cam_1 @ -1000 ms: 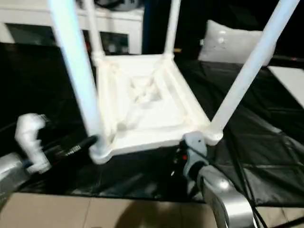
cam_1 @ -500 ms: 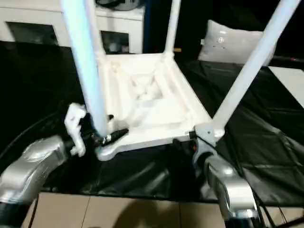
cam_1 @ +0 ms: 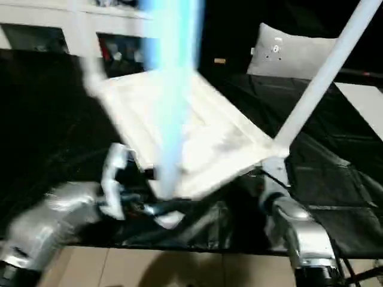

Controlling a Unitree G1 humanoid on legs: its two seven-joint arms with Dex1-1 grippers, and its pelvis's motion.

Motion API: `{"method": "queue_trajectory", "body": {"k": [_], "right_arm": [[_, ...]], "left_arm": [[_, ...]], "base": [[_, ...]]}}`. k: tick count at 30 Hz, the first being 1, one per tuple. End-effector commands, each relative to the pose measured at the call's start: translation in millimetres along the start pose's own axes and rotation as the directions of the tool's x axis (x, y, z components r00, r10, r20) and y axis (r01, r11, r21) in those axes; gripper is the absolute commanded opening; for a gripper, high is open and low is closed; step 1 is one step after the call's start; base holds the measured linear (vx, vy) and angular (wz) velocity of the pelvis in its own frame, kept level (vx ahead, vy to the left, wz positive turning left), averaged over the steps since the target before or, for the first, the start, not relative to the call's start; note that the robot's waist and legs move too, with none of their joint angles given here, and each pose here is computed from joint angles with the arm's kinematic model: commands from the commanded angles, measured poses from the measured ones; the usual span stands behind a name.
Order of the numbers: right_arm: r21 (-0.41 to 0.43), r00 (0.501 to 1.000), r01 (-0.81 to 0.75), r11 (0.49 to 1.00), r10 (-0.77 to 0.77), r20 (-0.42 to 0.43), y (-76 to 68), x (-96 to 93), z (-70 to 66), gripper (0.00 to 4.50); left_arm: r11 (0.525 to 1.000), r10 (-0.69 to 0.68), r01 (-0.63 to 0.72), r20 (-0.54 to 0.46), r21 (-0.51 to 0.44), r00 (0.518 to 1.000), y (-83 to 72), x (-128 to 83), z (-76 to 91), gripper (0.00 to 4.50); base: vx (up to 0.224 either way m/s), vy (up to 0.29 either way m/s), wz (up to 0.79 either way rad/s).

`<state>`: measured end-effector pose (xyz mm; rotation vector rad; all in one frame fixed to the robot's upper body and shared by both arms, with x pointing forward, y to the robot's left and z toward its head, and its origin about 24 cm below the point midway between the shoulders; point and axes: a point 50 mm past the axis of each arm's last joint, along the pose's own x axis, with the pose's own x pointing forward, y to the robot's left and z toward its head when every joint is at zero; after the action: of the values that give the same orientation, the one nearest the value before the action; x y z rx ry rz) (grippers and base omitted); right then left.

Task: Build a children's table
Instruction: Rotate table base

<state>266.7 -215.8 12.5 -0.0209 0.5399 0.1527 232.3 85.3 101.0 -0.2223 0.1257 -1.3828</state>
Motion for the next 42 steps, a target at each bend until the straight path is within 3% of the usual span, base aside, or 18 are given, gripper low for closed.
{"method": "queue_trajectory", "body": {"k": [1,3,6,8,10,13,19,21,23,24,25,26,27,33,36,42], "right_arm": [[-0.014,0.999,-0.033,0.999,0.033,0.023,2.4,5.5,4.9,4.50],[-0.040,0.990,-0.124,0.991,0.126,0.062,17.7,15.6,13.7,4.50],[-0.047,0.980,-0.180,0.983,0.183,0.076,29.5,22.3,19.4,4.50],[-0.085,0.949,-0.293,0.952,0.301,0.093,53.4,32.5,29.5,4.50],[-0.116,0.933,-0.333,0.936,0.345,0.101,62.9,36.0,33.9,4.50],[-0.139,0.913,-0.374,0.917,0.391,0.119,75.5,41.7,40.9,4.50],[-0.159,0.904,-0.387,0.908,0.408,0.127,81.5,46.8,42.8,4.50],[-0.161,0.904,-0.388,0.907,0.409,0.127,81.4,47.3,42.8,4.50],[-0.170,0.929,-0.322,0.931,0.346,0.135,74.0,49.6,40.9,4.50],[-0.170,0.929,-0.322,0.931,0.346,0.135,74.0,49.6,40.9,4.50],[-0.181,0.946,-0.272,0.945,0.297,0.130,66.0,50.4,39.4,4.50],[-0.181,0.946,-0.272,0.945,0.297,0.130,66.0,50.4,39.4,4.50],[-0.164,0.957,-0.236,0.958,0.259,0.132,57.8,49.2,37.1,4.50],[-0.118,0.980,-0.139,0.983,0.153,0.125,23.8,36.5,22.1,4.50],[-0.113,0.980,-0.135,0.984,0.150,0.133,16.0,30.4,19.0,4.50],[-0.148,0.929,-0.279,0.949,0.306,0.208,10.1,6.2,24.6,4.50]], "left_arm": [[1.000,-0.023,0.023,0.019,0.003,1.000,-3.4,9.2,5.7,4.39],[0.999,-0.047,0.047,0.028,0.002,0.998,-4.6,20.4,7.1,4.39],[0.997,-0.073,0.073,0.034,-0.003,0.997,-6.8,28.5,7.9,4.39],[0.993,-0.116,0.117,0.044,-0.005,0.992,-10.9,42.4,9.6,4.39],[0.991,-0.133,0.134,0.063,-0.015,0.989,-11.9,48.1,11.5,4.39],[0.989,-0.148,0.148,0.062,-0.009,0.987,-11.5,57.2,12.7,4.39],[0.993,-0.110,0.108,0.061,0.036,0.992,-5.6,64.1,13.8,4.39],[0.994,-0.104,0.101,0.060,0.041,0.993,-4.7,64.7,13.7,4.39],[0.994,0.035,-0.038,0.036,0.099,0.999,10.3,65.7,10.2,4.39],[0.994,0.035,-0.038,0.036,0.099,0.999,10.3,65.7,10.2,4.39],[0.978,0.140,-0.144,0.036,0.150,0.989,22.4,65.8,10.6,4.39],[0.978,0.140,-0.144,0.036,0.150,0.989,22.4,65.8,10.6,4.39],[0.958,0.228,-0.230,0.030,0.170,0.973,34.0,63.3,10.7,4.39],[0.910,0.357,-0.348,0.001,0.225,0.934,56.0,46.7,9.5,4.39],[0.907,0.364,-0.353,-0.008,0.231,0.931,56.4,43.3,6.0,4.39],[0.967,0.203,-0.182,-0.108,0.177,0.973,42.2,23.7,-14.8,4.39]], "base": [[0.000,0.000,0.00],[0.000,0.000,0.00],[0.000,0.000,0.00],[0.000,0.000,0.00],[0.000,0.000,0.00],[0.000,0.000,0.00],[0.000,0.000,0.00],[0.000,0.000,0.00],[0.000,0.000,0.00],[0.000,0.000,0.00],[0.000,0.000,0.00],[0.000,0.000,0.00],[0.000,0.000,0.00],[0.000,0.000,0.00],[0.000,0.000,0.00],[0.000,0.000,0.00]]}}
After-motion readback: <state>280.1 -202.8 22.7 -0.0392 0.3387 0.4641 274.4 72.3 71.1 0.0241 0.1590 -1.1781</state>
